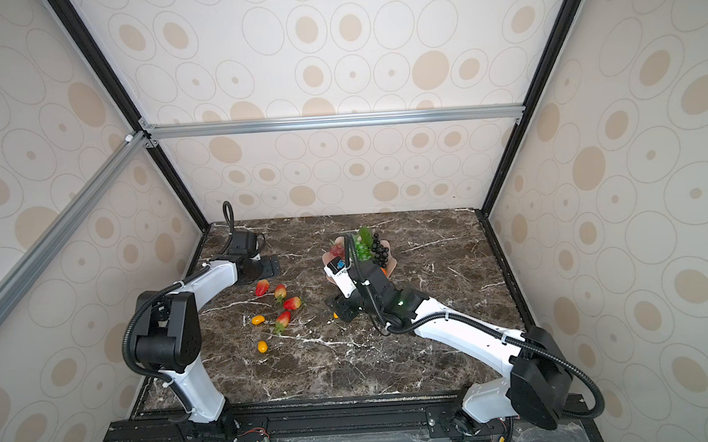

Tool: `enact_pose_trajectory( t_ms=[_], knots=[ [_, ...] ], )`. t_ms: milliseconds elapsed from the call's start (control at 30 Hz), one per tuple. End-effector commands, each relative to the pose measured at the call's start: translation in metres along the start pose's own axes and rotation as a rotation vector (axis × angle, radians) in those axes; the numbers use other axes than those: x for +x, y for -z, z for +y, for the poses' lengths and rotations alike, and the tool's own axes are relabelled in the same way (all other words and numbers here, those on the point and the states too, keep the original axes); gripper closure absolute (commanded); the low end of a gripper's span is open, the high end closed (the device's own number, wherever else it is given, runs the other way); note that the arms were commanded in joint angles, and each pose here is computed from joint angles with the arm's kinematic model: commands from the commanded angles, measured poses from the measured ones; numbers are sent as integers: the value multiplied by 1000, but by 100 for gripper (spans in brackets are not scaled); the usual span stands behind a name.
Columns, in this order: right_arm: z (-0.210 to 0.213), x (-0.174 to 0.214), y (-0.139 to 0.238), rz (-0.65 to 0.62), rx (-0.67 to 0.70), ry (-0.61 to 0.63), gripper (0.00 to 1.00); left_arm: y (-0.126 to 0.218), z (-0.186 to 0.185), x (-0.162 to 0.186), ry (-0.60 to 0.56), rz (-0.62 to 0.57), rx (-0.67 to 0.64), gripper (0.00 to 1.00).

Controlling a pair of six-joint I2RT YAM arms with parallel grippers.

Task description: Place and organize the fake fruits in the fruit bowl

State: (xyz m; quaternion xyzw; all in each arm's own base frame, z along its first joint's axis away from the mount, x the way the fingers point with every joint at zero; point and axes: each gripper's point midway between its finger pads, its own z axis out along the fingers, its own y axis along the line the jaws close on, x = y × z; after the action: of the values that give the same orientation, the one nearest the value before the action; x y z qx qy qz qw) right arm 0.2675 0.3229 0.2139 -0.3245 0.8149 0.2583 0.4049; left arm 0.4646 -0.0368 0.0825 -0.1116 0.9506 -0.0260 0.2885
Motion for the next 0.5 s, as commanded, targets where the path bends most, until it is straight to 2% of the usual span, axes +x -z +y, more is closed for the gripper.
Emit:
enact_pose_trajectory(
  t_ms=[0,467],
  knots=[
    [-6,0,5,-16,32,-1,49,-3,7,-6,-54,28,-42,2],
    [-8,3,7,-14,49,-2,48,-37,-1,7,-103,145,-15,2]
  ],
)
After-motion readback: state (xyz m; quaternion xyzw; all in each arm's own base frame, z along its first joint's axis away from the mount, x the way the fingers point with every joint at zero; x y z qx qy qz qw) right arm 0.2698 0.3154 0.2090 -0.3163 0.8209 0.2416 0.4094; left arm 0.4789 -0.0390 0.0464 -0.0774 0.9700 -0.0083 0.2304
